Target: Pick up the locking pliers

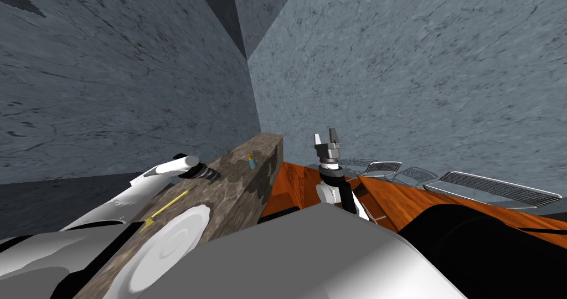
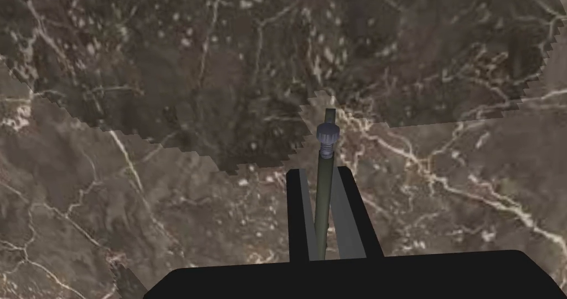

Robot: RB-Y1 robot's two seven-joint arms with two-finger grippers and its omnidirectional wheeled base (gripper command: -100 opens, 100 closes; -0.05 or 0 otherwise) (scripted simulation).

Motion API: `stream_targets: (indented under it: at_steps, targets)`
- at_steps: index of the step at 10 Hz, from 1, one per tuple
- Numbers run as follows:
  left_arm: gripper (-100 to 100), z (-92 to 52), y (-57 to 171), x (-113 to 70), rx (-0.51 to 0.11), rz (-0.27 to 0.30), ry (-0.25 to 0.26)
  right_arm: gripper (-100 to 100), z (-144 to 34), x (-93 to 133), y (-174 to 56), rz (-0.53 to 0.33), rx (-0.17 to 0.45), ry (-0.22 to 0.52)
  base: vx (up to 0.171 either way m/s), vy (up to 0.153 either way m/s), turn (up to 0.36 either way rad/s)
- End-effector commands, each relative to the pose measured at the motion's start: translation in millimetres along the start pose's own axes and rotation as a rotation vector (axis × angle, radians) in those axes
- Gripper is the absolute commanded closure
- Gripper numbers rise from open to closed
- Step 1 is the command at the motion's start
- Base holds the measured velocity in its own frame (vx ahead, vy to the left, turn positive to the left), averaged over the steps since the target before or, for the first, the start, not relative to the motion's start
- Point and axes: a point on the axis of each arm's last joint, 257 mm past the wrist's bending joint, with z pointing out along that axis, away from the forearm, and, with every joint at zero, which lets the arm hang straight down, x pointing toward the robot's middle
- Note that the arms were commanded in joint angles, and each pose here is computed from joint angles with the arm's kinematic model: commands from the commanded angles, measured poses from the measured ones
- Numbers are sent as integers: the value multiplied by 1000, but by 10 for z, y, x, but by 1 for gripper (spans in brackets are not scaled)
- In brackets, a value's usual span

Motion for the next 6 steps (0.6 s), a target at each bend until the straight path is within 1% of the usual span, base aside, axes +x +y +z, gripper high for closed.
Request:
stream_targets:
  at_steps: [1,2,4,5,6]
  targets:
    - [100,31,81,3,-19,8,-5,0,0,0,0,0,0,0,3,-2,-28]
    - [100,-65,-49,-40,11,7,-2,0,0,0,0,0,0,0,35,-31,67]
    - [100,24,114,-76,-33,15,-14,0,0,0,0,0,0,0,30,-28,49]
    - [100,-84,-42,-128,4,10,-11,0,0,0,0,0,0,0,26,-28,76]
    - [100,-45,30,-164,-17,12,-20,0,0,0,0,0,0,0,39,-35,68]
